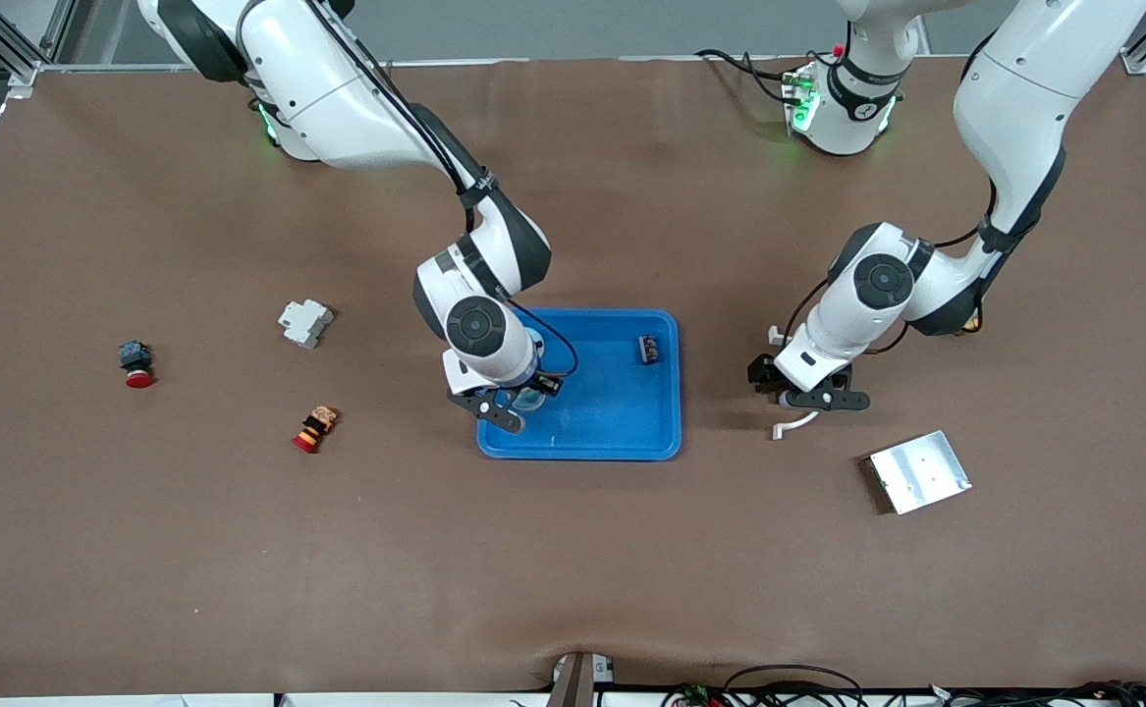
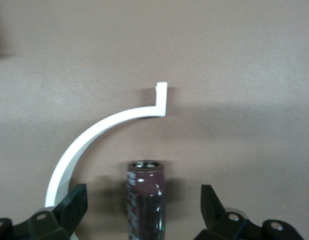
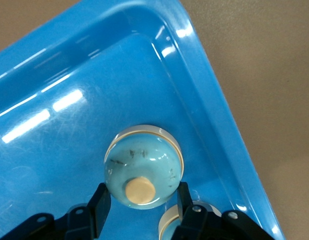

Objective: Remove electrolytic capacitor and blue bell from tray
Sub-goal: 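Set the capacitor beside the arc while the right gripper lifts the bell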

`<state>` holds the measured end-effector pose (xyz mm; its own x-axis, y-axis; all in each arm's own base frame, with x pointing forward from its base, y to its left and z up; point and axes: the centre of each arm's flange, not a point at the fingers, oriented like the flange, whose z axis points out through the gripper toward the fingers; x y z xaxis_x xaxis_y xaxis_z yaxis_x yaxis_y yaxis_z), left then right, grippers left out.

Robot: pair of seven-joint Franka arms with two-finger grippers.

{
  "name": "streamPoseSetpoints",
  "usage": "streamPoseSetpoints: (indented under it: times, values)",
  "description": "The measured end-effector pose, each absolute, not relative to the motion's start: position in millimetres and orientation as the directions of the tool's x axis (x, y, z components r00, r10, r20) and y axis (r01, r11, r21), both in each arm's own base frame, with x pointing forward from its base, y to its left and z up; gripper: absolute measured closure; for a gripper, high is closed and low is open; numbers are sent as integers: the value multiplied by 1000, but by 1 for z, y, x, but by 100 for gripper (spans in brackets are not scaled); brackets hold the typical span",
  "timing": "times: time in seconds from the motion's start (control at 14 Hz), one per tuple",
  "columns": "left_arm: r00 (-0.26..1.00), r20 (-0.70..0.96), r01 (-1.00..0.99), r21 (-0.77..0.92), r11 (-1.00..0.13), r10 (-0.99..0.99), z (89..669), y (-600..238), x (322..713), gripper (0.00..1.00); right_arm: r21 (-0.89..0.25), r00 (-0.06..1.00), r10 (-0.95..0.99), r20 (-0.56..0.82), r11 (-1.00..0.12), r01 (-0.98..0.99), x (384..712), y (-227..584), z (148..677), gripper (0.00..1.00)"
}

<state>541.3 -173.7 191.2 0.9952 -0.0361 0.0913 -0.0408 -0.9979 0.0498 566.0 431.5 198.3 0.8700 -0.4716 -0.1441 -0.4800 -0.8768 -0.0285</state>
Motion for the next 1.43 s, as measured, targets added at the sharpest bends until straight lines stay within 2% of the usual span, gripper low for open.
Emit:
streamPoseSetpoints:
  times: [0.21,0.57,0.86,1.07,1.21,1.43]
  values:
    - [996,86,-12,30,-999,-9,211,-188,545,0,-47,869,-476,-135,-873,-485,575,432,209,41]
    - [992,91,80,64,-995,85,250,-252,537,0,18,846,-505,-174,-860,-510,590,420,244,41]
    - [990,79,112,89,-990,119,260,-300,514,0,54,784,-591,-190,-804,-592,631,340,291,41]
    - [990,66,123,76,-990,128,263,-334,495,0,84,777,-608,-163,-794,-603,663,255,311,41]
    - [989,59,132,76,-988,137,262,-350,484,0,90,794,-586,-159,-810,-580,680,198,313,41]
    - [988,41,147,86,-985,151,256,-370,475,0,117,839,-512,-183,-859,-499,680,134,291,41]
